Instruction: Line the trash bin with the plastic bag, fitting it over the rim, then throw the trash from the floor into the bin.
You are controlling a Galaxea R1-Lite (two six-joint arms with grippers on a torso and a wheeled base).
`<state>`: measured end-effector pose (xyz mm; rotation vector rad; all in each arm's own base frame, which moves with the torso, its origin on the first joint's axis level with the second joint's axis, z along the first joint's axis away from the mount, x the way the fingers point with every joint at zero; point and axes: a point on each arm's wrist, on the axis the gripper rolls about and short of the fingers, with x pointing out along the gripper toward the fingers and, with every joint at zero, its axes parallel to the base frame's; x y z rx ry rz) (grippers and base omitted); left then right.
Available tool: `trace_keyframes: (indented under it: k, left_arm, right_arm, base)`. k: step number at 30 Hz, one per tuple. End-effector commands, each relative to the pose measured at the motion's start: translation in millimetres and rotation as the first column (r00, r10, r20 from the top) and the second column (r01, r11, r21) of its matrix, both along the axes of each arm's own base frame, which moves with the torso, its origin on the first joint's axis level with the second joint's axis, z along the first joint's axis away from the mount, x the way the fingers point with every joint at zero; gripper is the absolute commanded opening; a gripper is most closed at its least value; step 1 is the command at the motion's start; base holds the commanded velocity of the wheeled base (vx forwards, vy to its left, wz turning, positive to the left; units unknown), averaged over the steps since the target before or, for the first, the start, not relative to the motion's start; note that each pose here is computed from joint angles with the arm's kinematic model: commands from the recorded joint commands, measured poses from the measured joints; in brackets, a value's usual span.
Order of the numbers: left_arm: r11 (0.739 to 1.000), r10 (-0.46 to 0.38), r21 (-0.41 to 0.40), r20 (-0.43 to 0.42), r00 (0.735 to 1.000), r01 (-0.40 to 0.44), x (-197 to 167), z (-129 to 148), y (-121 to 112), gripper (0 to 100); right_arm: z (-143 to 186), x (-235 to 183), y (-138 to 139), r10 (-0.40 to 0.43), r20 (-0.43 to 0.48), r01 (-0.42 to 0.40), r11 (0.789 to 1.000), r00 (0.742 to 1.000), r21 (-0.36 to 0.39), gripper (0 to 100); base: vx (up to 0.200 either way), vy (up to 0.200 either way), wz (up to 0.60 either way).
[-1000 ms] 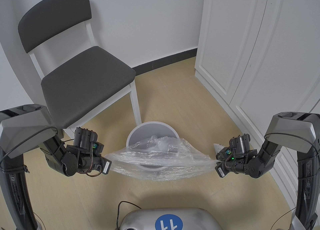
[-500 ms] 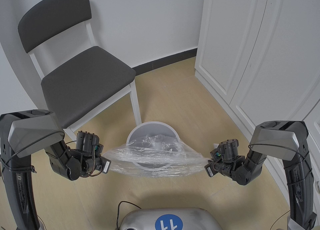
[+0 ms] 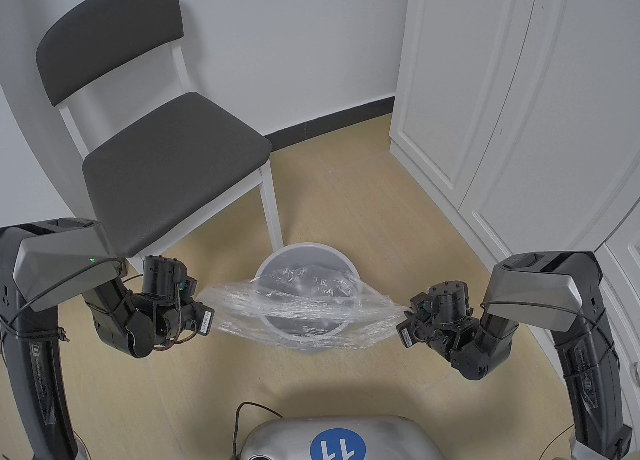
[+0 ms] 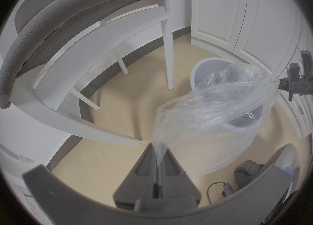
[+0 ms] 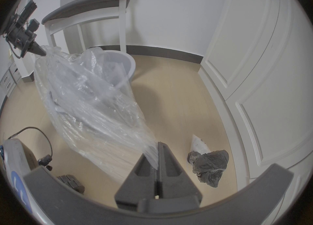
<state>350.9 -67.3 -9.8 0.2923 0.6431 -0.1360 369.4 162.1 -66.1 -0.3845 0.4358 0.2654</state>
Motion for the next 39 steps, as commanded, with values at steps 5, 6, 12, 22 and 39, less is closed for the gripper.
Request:
trace_keyframes:
  k: [5,6,12,22,39]
  left_arm:
    - [1.000,-0.027,0.001,-0.010,1.000,0.027,2.1,-14.2,-12.5,0]
    - [1.000,-0.027,0.000,-0.006,1.000,0.027,2.6,-15.6,-12.6,0]
    - [0.999,-0.036,-0.002,0.005,0.999,0.036,0.2,-13.9,-15.5,0]
    - [0.999,-0.040,-0.023,0.048,0.998,0.042,-3.6,6.1,-14.3,0]
    - [0.999,-0.036,-0.022,0.043,0.998,0.037,-2.0,3.7,-13.0,0]
  right_arm:
    - [-5.8,14.4,3.6,-0.049,0.024,0.049,0.998,0.998,0.037,0]
    - [-5.7,15.2,4.0,-0.051,0.026,0.050,0.998,0.998,0.041,0]
    - [-7.0,10.9,5.3,-0.053,0.020,0.052,0.998,0.998,0.036,0]
    - [17.6,-7.9,-1.6,-0.010,0.026,0.009,0.999,1.000,0.047,100]
    - [31.8,-31.2,-62.8,0.452,0.020,-0.434,0.842,0.892,0.321,100]
  base:
    - [0.000,0.000,0.00]
    - [0.000,0.000,0.00]
    - [0.000,0.000,0.00]
    - [0.000,0.000,0.00]
    - [0.000,0.000,0.00]
